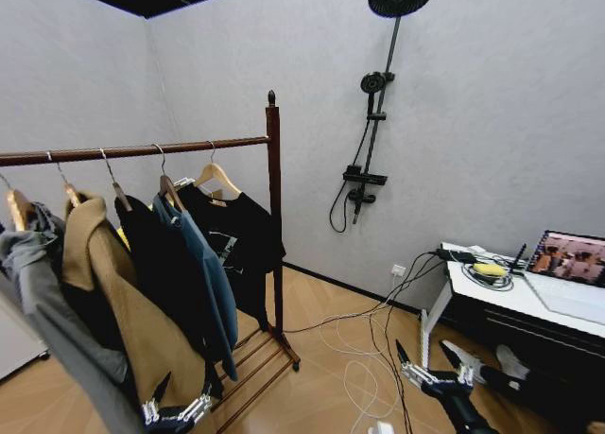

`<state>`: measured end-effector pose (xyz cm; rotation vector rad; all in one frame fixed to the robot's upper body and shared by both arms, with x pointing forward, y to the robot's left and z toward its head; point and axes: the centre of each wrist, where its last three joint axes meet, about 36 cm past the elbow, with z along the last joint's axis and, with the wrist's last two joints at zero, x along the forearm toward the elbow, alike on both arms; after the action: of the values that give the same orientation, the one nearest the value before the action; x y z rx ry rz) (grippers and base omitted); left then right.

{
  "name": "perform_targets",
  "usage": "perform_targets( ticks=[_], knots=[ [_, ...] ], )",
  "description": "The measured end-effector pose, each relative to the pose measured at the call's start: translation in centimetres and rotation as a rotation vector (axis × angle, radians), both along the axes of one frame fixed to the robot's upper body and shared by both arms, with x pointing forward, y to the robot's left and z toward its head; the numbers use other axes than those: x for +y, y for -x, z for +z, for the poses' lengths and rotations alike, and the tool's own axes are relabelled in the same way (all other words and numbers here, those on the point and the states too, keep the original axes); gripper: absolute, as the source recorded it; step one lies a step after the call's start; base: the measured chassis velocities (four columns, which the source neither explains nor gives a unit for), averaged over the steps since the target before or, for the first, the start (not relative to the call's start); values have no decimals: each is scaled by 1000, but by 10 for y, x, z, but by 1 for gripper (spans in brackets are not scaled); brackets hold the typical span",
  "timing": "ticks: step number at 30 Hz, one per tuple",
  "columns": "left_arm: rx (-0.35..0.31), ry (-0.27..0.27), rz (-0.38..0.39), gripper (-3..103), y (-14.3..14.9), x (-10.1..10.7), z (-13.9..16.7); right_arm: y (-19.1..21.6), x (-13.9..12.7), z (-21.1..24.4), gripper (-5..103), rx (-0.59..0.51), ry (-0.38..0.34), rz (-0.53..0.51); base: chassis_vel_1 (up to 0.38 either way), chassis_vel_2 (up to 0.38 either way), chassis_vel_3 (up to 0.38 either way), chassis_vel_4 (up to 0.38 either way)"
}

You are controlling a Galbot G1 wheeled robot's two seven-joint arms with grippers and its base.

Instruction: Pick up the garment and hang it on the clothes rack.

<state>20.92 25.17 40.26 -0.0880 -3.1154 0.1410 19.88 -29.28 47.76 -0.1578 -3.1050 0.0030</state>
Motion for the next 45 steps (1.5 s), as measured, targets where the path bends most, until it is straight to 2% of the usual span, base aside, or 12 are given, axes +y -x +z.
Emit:
perform_targets(
  ticks=[10, 45],
  knots=[
    [0, 0, 0, 100, 0, 0, 0, 0, 0, 0, 100, 0, 0, 0, 142, -142, -143, 135],
    [0, 0, 0, 100, 0, 0, 0, 0, 0, 0, 100, 0, 0, 0, -55, -45, -41, -58]
  ],
)
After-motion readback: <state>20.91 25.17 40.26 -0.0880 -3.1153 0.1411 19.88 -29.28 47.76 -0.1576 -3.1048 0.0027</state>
